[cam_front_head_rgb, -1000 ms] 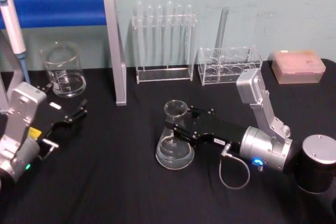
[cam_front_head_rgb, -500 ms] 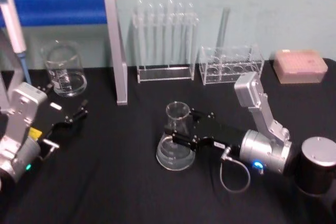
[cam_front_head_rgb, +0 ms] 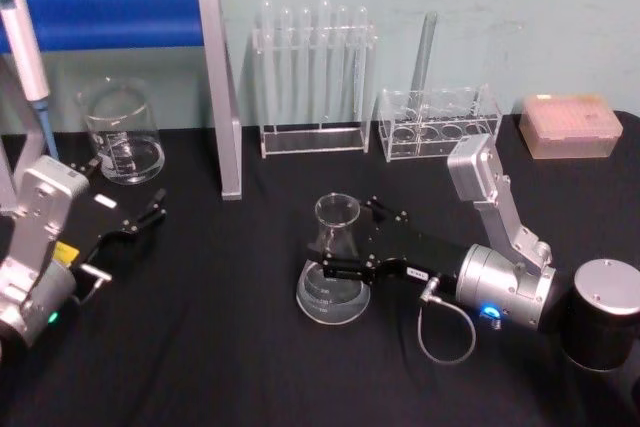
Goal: Grasp the erlenmeyer flask with one hand, shake it three times, then place it back.
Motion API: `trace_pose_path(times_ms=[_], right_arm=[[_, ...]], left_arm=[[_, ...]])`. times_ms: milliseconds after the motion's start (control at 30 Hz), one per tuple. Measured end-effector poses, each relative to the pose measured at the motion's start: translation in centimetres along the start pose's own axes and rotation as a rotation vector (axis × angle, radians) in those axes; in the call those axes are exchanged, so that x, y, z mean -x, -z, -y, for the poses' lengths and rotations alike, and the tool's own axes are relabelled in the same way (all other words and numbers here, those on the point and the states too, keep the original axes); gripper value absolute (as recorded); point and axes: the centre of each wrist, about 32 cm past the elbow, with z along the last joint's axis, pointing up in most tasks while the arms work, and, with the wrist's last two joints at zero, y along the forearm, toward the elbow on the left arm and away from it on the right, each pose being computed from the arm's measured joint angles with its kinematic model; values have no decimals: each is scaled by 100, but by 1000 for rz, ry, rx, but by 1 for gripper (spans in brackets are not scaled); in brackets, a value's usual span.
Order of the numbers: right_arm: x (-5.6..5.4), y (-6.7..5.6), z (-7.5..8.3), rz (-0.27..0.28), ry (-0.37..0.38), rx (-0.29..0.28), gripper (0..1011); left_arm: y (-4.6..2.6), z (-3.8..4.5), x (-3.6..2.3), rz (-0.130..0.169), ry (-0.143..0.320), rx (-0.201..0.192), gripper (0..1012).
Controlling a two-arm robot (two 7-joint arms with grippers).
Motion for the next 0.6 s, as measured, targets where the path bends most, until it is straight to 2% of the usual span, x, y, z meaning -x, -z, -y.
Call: trace_pose_path(times_ms=[600], right_arm=[[-3,-8,0,1,1,-5,1000]], left_arm=[[0,0,0,0,0,0,1001]])
